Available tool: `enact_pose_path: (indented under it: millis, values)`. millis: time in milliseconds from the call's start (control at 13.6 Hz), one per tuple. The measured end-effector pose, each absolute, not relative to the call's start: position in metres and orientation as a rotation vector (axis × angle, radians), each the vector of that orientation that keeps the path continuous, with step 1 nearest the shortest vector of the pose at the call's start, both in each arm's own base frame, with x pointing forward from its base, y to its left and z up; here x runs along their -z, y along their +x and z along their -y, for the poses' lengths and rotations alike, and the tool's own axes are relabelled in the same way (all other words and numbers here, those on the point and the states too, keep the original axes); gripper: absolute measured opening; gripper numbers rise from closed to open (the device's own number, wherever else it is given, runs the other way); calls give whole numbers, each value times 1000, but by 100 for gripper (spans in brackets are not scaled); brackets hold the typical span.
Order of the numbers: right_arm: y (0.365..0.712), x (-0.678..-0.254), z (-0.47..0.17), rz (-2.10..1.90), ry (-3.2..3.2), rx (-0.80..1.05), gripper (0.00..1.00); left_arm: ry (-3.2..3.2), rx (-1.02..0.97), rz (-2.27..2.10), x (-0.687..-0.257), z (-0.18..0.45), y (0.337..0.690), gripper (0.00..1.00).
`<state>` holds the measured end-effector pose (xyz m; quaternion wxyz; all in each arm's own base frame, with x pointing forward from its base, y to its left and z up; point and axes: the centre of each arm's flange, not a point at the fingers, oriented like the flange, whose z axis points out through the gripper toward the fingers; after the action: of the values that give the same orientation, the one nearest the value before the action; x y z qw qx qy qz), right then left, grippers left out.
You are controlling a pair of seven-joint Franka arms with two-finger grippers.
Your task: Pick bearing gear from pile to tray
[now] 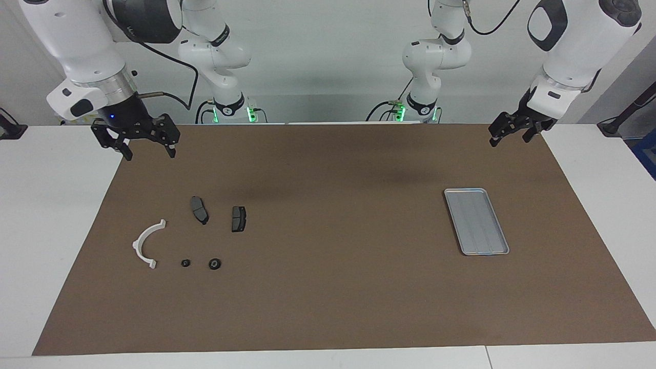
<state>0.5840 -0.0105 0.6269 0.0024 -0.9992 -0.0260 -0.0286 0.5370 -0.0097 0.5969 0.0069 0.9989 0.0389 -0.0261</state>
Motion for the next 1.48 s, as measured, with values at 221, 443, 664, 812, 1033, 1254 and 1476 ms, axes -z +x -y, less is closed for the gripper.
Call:
enact_pose_path:
  millis: [221,443,664,812,1033,1254,1476]
  values:
    - [584,-627,10,83,-3134,89,100,3124,82,-122,-597,10,537,100]
    - [584,-627,10,83,-3134,90,100,3124,82,-122,-597,10,537,100]
    - [584,-627,10,83,-3134,89,100,3124,82,-122,-597,10,537,100]
    - [585,-625,10,83,-3135,82,100,3124,82,-122,-597,10,537,100]
    - [593,-607,9,86,-3135,32,100,3124,82,-122,-597,10,537,100]
    - [612,-568,0,103,-3135,-36,100,3124,82,-122,-597,10,537,100]
    - [640,-524,-25,93,-3134,-20,100,3124,82,-122,-597,10,537,100]
